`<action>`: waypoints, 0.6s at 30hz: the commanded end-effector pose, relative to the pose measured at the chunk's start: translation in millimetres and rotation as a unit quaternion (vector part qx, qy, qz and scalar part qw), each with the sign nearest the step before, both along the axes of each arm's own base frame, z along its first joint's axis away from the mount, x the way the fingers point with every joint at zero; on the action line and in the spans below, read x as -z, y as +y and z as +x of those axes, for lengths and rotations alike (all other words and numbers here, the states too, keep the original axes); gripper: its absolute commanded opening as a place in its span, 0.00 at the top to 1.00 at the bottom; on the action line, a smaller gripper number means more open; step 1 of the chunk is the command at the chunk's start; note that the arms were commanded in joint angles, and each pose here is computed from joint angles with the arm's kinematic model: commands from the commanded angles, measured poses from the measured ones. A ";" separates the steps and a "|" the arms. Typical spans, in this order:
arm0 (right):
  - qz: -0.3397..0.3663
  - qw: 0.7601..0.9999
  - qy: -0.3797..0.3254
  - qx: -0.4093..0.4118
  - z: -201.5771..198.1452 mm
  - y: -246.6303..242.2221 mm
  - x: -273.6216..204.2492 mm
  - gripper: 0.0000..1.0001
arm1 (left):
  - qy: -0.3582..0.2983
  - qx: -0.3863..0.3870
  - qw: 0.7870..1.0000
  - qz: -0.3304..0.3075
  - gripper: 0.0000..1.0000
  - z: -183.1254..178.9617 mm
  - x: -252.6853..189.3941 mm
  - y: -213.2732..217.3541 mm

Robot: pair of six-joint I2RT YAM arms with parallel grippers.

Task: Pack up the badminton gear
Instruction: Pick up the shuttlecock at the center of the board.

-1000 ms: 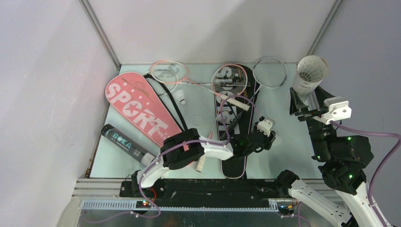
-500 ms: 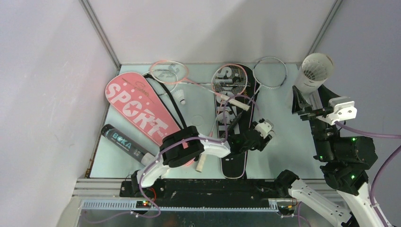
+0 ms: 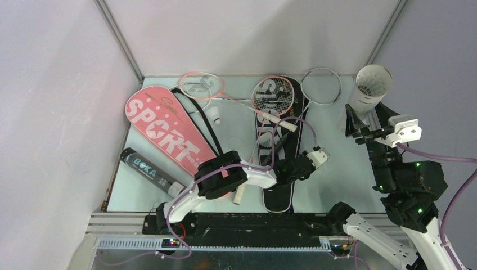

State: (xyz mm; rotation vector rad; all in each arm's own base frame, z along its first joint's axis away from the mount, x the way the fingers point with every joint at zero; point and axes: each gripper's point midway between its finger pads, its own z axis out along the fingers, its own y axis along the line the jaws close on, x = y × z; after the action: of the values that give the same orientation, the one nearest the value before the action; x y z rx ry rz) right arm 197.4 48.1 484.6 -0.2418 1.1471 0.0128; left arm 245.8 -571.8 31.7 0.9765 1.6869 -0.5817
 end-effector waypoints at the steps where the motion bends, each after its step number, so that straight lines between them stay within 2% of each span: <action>1: 0.026 0.999 -0.022 -0.011 -8.5 -3.3 -19.5 0.48 | -0.050 -0.006 0.997 -0.050 0.99 2.8 -64.6 -1.6; 4: 0.019 1.000 -0.004 -0.023 -4.9 4.3 -7.6 0.48 | -0.053 -0.012 0.996 -0.065 1.00 -2.0 -87.4 16.1; 6: 0.016 0.999 0.016 -0.032 -2.9 8.7 4.2 0.48 | -0.055 -0.020 0.994 -0.093 1.00 -5.6 -128.3 30.3; 7: 0.012 0.999 0.025 -0.035 -2.0 10.7 10.6 0.48 | -0.053 -0.030 0.994 -0.089 1.00 -5.7 -128.6 39.9; 8: 0.016 0.999 0.033 -0.039 -1.5 12.5 17.1 0.48 | -0.053 -0.037 0.992 -0.105 1.00 -6.8 -151.2 48.4; 9: 0.009 0.998 0.043 -0.044 0.6 16.2 26.6 0.48 | -0.048 -0.050 0.992 -0.103 1.00 -5.7 -151.1 58.4; 10: 0.007 0.998 0.051 -0.047 0.6 17.7 32.9 0.48 | -0.042 -0.057 0.991 -0.117 1.00 -7.3 -170.8 68.3; 11: -0.002 0.997 0.061 -0.054 2.6 22.7 42.8 0.48 | -0.035 -0.065 0.992 -0.101 1.00 -7.1 -164.5 79.8; 12: -0.011 0.996 0.073 -0.057 4.1 25.2 51.2 0.47 | -0.032 -0.073 0.990 -0.120 1.00 -6.8 -186.4 91.0; 13: -0.023 0.994 0.083 -0.067 5.5 31.0 60.5 0.47 | -0.025 -0.085 0.990 -0.106 1.00 -6.5 -182.9 103.3; 14: -0.035 0.992 0.096 -0.072 7.0 34.8 70.1 0.47 | -0.020 -0.097 0.987 -0.126 1.00 -5.0 -202.9 116.0; 15: -0.047 0.990 0.107 -0.085 8.5 42.0 80.0 0.46 | -0.011 -0.106 0.988 -0.113 1.00 -5.0 -198.3 128.3; 16: -0.054 0.988 0.114 -0.093 9.3 46.4 86.6 0.46 | -0.004 -0.117 0.984 -0.136 1.00 -2.6 -218.0 142.6; 17: -0.064 0.985 0.122 -0.107 10.4 53.9 96.6 0.46 | 0.007 -0.119 0.985 -0.123 1.00 -4.4 -211.8 153.2; 18: -0.069 0.983 0.124 -0.115 10.8 58.1 100.9 0.46 | 0.011 -0.129 0.981 -0.142 1.00 -2.4 -228.6 167.3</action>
State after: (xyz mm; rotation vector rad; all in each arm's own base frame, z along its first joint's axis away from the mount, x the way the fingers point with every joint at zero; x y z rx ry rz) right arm 208.8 84.4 401.1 -0.4152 1.3518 0.0989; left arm 233.0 -456.5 239.7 0.6787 1.5799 -0.6557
